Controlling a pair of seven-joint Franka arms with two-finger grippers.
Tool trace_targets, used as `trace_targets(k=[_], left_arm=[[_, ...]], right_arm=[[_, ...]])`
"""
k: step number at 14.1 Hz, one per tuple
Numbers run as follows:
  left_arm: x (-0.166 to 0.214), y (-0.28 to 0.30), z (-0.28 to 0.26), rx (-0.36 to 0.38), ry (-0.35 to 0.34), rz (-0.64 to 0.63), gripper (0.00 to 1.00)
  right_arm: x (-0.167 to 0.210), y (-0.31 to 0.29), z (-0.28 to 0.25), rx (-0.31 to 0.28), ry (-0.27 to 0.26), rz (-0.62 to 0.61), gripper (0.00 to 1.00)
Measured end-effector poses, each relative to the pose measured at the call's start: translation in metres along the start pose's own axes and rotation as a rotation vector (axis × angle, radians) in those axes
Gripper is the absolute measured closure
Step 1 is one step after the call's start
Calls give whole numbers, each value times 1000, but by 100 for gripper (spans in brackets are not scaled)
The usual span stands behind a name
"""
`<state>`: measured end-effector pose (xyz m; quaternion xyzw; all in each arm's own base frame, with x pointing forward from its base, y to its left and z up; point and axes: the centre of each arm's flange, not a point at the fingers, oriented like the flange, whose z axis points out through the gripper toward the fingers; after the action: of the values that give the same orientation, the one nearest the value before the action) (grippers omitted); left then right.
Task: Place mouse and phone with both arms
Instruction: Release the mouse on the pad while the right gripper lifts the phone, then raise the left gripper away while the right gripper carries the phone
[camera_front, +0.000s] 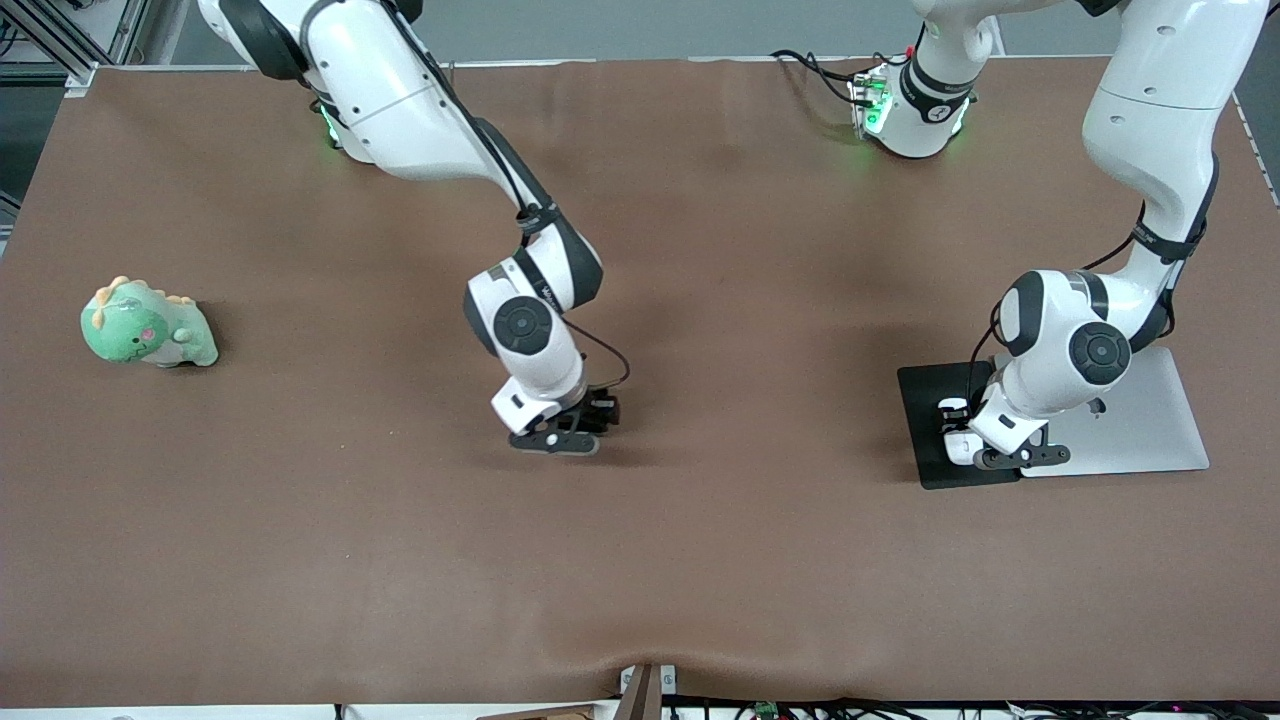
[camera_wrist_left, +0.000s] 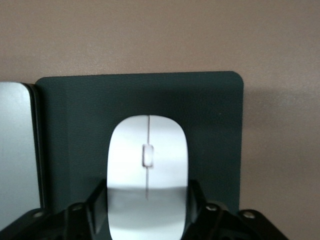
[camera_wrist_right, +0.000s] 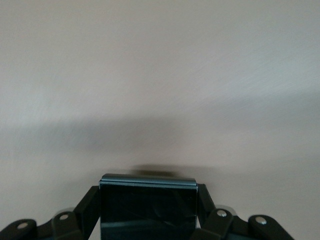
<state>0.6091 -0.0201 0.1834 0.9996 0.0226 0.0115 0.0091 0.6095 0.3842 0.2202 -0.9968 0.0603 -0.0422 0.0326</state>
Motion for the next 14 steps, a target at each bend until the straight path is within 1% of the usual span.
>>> trace_targets(k=[1,2,3,5,7,9,12,14], left_arm=[[0,1,0,-1,1,1,15],[1,2,-1,-2,4,2,4],[3,2,-4,-3,11,3,0],[8,6,-17,-5,35,8,0],[14,12,-41,-4,51,17,0],[21,18,-73,4,47,26,0],[36,24,-137,24,24,30,0],[45,22,-182,37,22,23,0]], right_arm=[[15,17,-20,-12,-6,31,19],[32,38,-40,-16,-8,67,19],[46,62,-57,-15,-6,97,19],[62,113,-76,-18,-8,109,19],[66,161,-80,-25,-18,104,19],[56,202,-78,-28,-26,88,19],[38,272,-70,-32,-27,39,19],[31,324,-63,-36,-18,6,19]])
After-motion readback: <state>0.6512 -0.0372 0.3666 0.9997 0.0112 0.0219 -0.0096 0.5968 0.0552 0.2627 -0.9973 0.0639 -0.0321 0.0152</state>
